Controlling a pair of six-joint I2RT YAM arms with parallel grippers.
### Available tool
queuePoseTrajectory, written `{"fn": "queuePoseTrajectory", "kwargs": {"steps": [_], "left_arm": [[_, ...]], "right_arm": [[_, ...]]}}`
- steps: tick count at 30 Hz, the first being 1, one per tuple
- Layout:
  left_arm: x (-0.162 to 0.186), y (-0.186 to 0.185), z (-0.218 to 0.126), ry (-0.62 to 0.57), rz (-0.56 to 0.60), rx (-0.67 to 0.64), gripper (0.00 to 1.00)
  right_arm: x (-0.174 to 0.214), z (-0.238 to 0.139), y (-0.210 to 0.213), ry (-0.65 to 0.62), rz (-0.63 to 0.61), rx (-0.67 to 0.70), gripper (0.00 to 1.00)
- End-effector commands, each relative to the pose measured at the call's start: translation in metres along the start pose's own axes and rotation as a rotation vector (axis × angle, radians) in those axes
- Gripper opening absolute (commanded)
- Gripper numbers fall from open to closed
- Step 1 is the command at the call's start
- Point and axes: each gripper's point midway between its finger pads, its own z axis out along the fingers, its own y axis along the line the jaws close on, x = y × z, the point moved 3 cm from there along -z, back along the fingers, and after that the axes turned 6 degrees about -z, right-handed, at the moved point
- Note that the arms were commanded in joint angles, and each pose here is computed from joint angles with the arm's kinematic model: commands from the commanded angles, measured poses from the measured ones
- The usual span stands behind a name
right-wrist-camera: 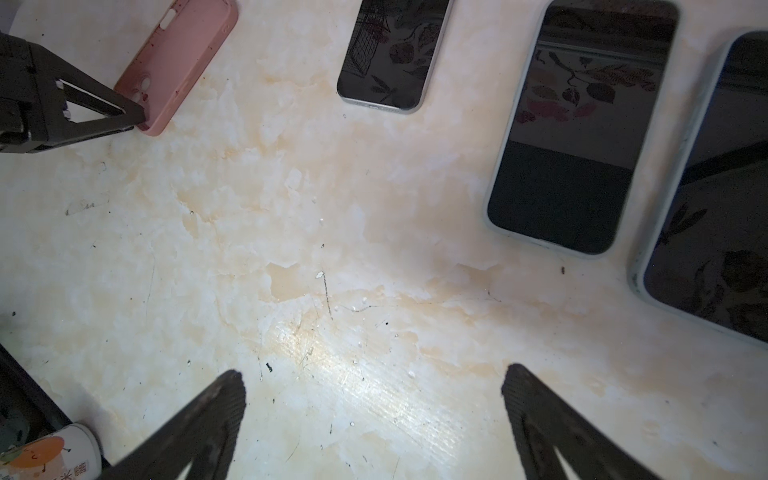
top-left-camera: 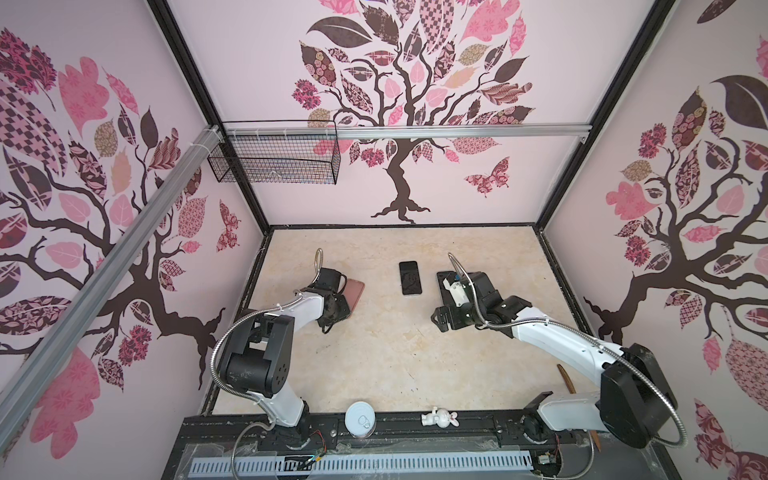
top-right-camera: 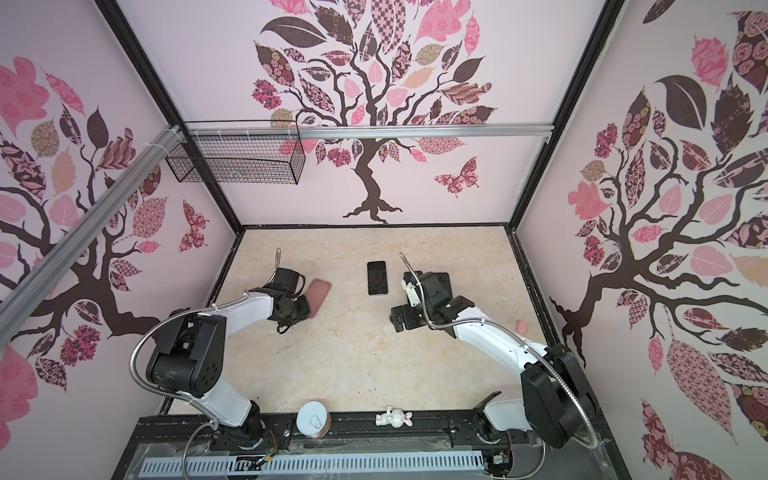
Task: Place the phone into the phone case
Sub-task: 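Grasp the edge of the empty pink case with the left gripper, then drag the pink case nearer the robot with the left gripper and release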
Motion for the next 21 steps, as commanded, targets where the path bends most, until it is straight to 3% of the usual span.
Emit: {"fn": "queuePoseTrajectory", "kwargs": {"steps": [1,10,21], "left_arm": [[0.011,0.010,0.003,0.046,0.042,-0.050,0.24],[0.010,0.007,-0.013,0.046,0.085,-0.039,0.02],[0.033,-0.002,-0.046,0.058,0.142,-0.005,0.00]], "right_arm": [[-0.003,-0.010,0.002,-0.016,-0.012,-0.008,1.00],[-0.003,-0.009,0.002,-0.012,-0.013,-0.003,0.99],[0.000,-0.009,-0.016,0.001,0.044,0.119,1.00]]}}
